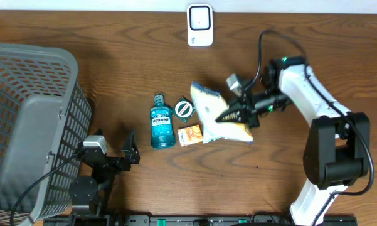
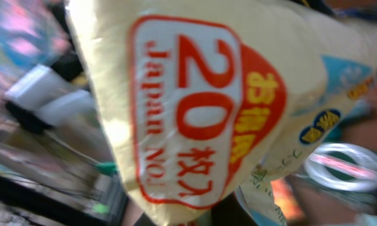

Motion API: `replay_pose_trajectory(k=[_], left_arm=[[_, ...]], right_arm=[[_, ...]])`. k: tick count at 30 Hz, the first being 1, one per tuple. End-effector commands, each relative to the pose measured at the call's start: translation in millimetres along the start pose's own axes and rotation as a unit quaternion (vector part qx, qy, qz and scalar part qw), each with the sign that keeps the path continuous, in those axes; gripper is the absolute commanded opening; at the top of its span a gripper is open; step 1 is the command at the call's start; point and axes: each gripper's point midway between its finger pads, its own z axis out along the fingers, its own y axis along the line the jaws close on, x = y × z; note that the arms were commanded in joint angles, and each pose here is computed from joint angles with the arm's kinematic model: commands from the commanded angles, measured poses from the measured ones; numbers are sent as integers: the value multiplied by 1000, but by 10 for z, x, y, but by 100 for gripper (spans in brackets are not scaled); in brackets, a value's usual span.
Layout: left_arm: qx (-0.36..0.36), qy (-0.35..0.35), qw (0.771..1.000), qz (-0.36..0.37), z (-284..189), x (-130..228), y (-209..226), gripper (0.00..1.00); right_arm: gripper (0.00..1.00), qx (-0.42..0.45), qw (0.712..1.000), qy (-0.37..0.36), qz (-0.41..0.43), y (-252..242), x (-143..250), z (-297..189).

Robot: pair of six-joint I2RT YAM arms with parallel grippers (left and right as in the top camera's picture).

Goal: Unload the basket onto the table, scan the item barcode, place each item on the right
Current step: 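Carry the snack bag up to the scanner with the right gripper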

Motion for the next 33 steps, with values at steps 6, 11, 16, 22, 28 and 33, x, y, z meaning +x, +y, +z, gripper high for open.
replay_pose_trajectory(k=[6,11,16,22,28,33], left_arm=[[1,11,1000,3,-9,49,4,98],[-14,63,998,-5,-28,303,73,98],[-20,83,996,-8,-41,401,100,98],[-20,84,996,-8,-41,403,100,98],[-20,84,996,-8,-41,403,100,98],[-20,84,996,-8,-41,403,100,98]], right_arm=[[1,385,869,238,200,-1226,307,-614],[1,464,818,295,169,-1374,323,-601],[1,616,712,310,131,-1709,187,-837],[1,684,665,286,86,-2063,32,-940],[1,698,665,261,52,-2405,-282,-934],[1,703,663,257,21,-2723,-579,-914]])
